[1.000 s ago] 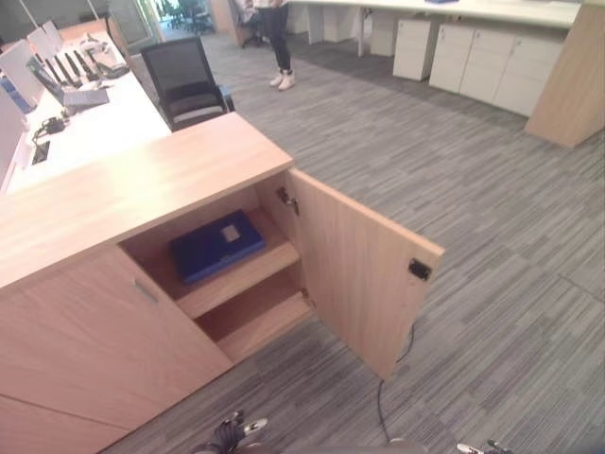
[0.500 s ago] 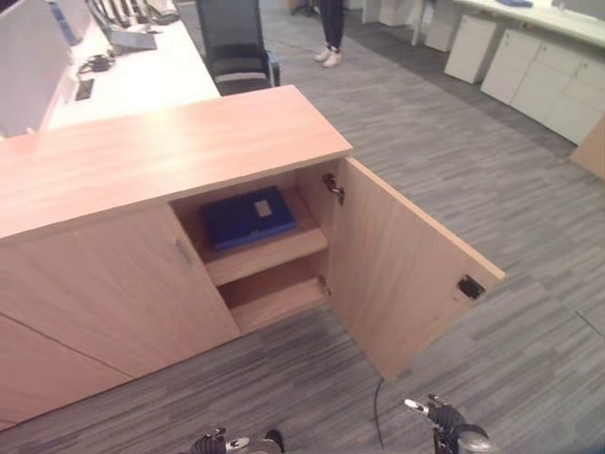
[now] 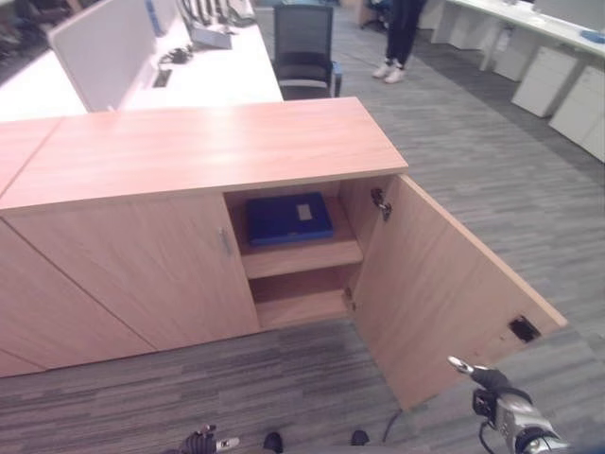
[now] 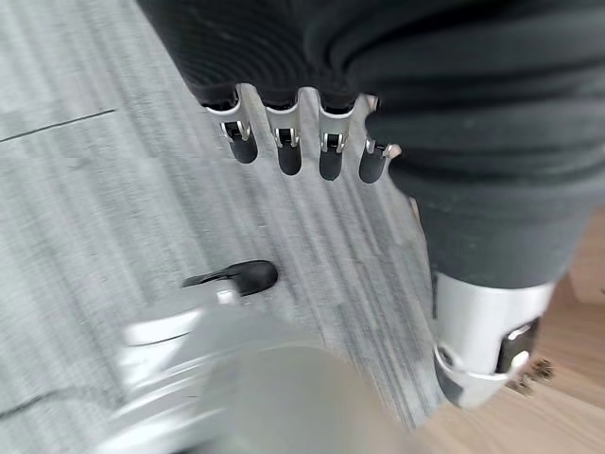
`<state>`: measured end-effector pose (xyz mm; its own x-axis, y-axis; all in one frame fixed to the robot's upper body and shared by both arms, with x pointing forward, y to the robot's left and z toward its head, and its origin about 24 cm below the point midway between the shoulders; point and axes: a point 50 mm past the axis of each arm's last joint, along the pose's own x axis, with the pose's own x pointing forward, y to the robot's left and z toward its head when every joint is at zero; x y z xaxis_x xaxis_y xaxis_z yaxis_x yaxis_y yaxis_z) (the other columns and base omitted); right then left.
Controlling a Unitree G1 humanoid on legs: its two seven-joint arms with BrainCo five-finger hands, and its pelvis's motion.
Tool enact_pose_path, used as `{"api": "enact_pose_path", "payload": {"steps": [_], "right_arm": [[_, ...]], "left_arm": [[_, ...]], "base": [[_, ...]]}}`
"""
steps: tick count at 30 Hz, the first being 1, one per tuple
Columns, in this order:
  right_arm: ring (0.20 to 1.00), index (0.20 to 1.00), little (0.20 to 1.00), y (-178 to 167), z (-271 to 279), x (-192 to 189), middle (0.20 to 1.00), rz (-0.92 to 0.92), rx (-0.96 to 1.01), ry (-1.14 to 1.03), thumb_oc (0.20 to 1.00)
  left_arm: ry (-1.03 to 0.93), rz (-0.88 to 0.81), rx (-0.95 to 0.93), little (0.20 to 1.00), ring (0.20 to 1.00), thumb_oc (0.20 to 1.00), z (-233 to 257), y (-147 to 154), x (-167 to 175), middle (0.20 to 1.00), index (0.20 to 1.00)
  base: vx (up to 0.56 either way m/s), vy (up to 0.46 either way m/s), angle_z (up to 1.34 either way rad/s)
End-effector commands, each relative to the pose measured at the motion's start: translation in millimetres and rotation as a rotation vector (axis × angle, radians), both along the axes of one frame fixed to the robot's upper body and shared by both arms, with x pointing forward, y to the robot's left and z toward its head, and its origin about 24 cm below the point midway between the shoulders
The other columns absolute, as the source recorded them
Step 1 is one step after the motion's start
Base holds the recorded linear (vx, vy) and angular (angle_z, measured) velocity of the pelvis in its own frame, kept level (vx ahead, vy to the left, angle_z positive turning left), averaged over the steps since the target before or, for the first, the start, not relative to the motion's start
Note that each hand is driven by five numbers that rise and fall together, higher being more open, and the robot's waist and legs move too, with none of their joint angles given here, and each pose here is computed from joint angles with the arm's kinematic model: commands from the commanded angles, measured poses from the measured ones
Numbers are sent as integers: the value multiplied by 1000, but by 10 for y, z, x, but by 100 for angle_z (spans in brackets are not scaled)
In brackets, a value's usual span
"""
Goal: Put the empty folder in the office cabinet
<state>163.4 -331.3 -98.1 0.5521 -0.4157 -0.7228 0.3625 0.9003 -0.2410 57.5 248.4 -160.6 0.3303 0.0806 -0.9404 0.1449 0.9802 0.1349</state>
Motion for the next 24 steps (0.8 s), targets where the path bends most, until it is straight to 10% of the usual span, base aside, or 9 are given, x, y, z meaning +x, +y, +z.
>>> {"api": "enact_pose_path", "payload": {"steps": [1, 24], "right_arm": [[1000, 1000, 1000, -408, 577, 474, 1000, -66, -122, -249, 1000], [1000, 1000, 1000, 89, 162, 361, 1000, 116, -36, -106, 1000]], "left_arm": [[-53, -7, 34, 1000, 1000, 1000, 58, 106, 180, 1000, 1000], [9, 4, 10, 1000, 1000, 1000, -20, -28, -12, 1000, 1000]], "base": [[40, -45, -1], [-1, -19, 1]]}}
